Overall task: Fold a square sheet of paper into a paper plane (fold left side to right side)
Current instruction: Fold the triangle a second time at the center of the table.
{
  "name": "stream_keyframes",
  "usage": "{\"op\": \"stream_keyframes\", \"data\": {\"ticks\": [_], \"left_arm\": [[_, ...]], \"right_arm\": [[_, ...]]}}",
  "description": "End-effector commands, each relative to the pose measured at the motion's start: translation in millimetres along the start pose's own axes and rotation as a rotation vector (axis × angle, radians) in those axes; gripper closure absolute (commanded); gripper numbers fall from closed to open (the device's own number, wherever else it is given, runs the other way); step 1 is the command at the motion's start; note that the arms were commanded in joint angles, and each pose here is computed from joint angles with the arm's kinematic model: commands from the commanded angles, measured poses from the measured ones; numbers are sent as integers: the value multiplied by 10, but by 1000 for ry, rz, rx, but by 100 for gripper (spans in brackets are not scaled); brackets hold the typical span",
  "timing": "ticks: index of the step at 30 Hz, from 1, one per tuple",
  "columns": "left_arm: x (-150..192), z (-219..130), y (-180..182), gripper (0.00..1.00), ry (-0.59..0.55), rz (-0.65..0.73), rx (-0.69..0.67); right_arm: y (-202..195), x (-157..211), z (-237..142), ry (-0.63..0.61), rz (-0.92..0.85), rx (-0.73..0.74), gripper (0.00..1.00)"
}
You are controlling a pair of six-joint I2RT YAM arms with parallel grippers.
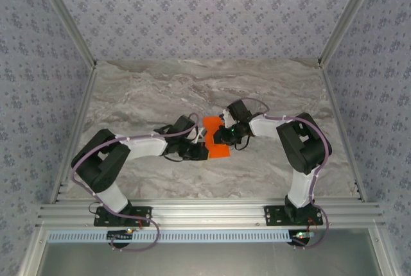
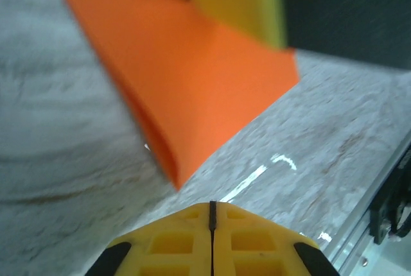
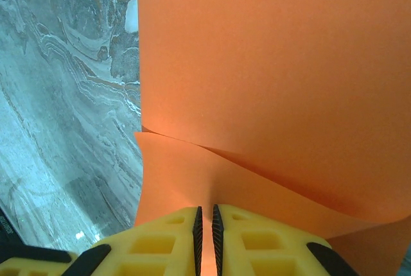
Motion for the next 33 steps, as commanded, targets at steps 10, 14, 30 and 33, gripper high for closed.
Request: {"op": "stream_keyframes", "data": {"ticks": [10,14,30,33], "left_arm": [[-141,253,79,92,26,-20,-63],[-85,273,191,93,42,-49,-122],[73,323,408,100,57,-137,-146],[71,320,406,100,55,-135,-147]], "right_arm": [[-70,107,72,69,25,57,85],[8,46,1,26,4,20,85],[256,210,-100,-74,-41,-123,91],[269,215,-18,-56,-45,-119,91]]}}
Point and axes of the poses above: each hand's point on the last joint's axis, 136 mm out from that joint toward the fingers, its own z axis out along the fingers, its own y axis along the line the jaws close on, x = y × z, the point moved 10 cm from there along -z, back along the fingers, and after that the axes turned 13 degrees about -z, right-handed, at the moved point
